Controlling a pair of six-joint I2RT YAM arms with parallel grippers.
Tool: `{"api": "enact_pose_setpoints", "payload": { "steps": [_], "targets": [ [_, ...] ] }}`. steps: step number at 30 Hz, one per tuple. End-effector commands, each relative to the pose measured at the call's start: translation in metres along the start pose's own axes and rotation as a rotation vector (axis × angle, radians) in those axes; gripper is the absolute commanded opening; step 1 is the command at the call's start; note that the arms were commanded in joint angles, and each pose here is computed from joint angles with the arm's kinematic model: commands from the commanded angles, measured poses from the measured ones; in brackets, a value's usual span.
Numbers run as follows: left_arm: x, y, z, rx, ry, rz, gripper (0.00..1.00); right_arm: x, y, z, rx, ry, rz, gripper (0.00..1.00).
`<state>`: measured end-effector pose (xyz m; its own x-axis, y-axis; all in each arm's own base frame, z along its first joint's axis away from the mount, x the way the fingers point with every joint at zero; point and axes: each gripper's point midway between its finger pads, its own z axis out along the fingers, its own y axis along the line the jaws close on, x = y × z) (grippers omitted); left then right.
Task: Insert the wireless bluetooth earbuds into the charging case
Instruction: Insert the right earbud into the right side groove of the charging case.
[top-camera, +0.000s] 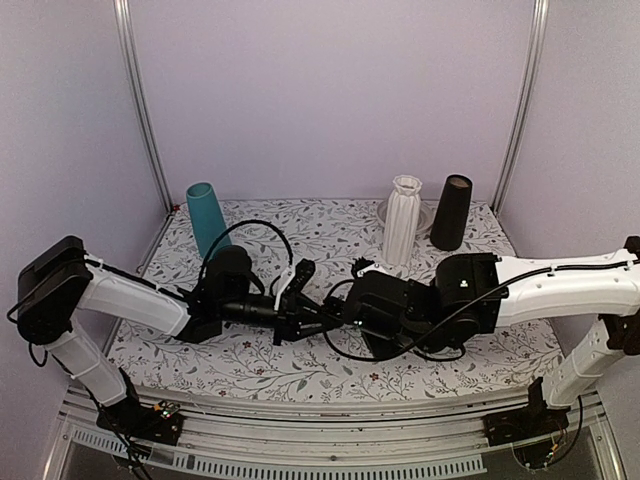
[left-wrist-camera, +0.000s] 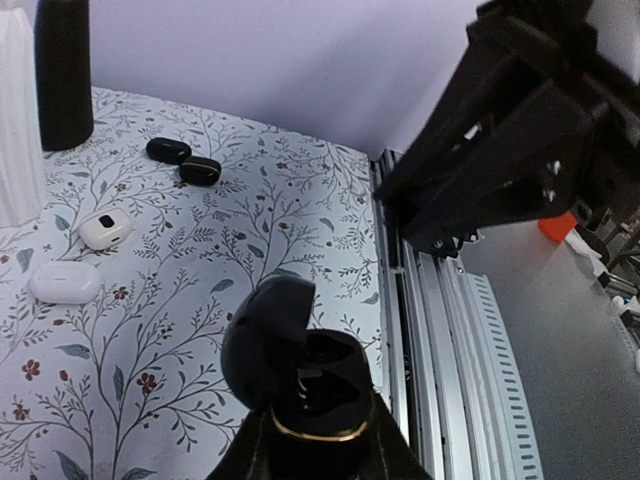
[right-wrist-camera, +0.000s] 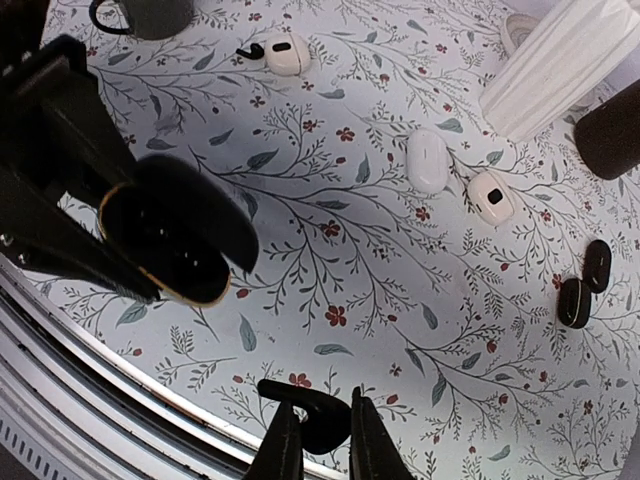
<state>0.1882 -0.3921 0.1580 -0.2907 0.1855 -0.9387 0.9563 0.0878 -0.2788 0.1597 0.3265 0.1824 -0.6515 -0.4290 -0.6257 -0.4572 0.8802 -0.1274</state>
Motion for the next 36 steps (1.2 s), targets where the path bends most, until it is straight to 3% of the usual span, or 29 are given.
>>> {"api": "enact_pose_setpoints", "payload": {
  "steps": [1, 14, 36],
  "targets": [
    [-0.006, -0.011, 0.006, 0.021, 0.007, 0.062, 0.00, -0.030, -0.012, -0.007, 0.056, -0.073, -0.052, 0.08],
    [-0.019, -0.020, 0.013, 0.058, -0.019, 0.038, 0.00, -0.045, 0.010, 0.005, 0.045, -0.092, -0.144, 0.08],
    [-0.030, -0.015, 0.015, 0.026, -0.065, 0.017, 0.00, -0.037, 0.017, 0.019, 0.054, -0.050, -0.150, 0.09]
  ]
}}
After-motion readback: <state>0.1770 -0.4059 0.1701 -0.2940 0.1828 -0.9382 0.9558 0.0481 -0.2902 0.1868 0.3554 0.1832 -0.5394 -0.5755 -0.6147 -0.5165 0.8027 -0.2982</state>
